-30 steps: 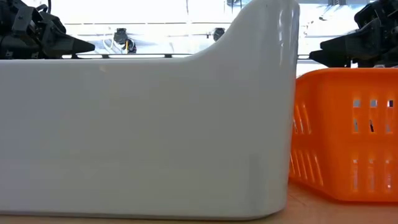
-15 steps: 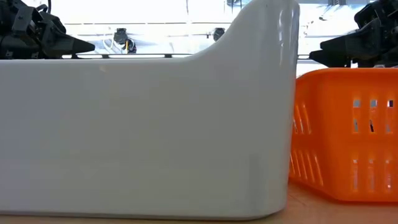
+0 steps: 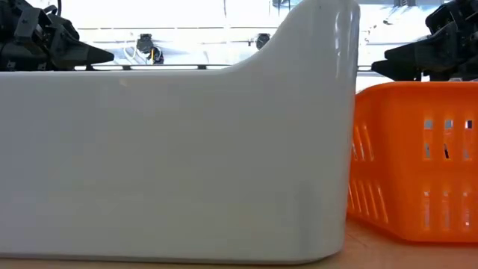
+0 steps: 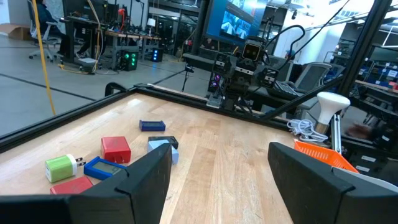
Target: Pick & Place Office items
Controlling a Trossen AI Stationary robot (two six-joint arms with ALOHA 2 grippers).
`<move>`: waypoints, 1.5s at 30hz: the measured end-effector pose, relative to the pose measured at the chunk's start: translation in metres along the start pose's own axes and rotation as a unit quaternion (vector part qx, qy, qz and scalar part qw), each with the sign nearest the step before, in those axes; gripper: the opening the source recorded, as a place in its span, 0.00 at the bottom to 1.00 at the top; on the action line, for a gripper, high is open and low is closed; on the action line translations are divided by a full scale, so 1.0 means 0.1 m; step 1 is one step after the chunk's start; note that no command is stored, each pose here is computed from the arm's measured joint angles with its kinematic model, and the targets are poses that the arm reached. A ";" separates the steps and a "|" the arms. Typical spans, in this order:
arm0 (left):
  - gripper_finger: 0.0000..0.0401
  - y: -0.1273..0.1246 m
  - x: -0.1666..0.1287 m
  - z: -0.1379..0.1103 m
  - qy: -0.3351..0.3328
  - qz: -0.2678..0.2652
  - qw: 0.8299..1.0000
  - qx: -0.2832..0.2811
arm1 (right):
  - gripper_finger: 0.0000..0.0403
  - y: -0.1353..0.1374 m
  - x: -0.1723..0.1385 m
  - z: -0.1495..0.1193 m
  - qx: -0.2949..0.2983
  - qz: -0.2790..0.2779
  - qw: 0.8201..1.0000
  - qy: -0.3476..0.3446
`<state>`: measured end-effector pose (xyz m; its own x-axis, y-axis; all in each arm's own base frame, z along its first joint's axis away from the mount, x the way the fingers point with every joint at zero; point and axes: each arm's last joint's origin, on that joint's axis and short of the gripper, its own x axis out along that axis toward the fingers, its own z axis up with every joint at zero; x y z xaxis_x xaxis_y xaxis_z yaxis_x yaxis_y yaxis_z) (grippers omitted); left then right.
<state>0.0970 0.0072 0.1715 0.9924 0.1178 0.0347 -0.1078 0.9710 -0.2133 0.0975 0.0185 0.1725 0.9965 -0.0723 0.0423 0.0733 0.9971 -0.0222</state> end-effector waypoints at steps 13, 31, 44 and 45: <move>0.68 0.00 0.00 0.00 0.000 0.000 1.000 0.000 | 0.56 0.00 0.00 0.00 0.000 0.000 1.000 0.000; 0.68 0.00 0.00 0.00 0.000 0.000 1.000 0.000 | 0.56 0.00 0.00 0.00 0.001 0.000 1.000 -0.002; 0.68 0.00 0.00 0.00 0.000 0.000 1.000 0.000 | 0.56 0.00 0.00 0.04 0.260 0.005 0.965 -0.019; 0.68 0.00 0.00 0.00 0.000 0.000 1.000 0.000 | 0.56 0.00 0.00 0.04 0.267 0.005 0.964 -0.019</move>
<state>0.0971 0.0072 0.1715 0.9925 0.1176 0.0344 -0.1076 0.9711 -0.2131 0.0973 0.0185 0.1764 0.9941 -0.0723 0.0810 0.0230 0.8693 0.4937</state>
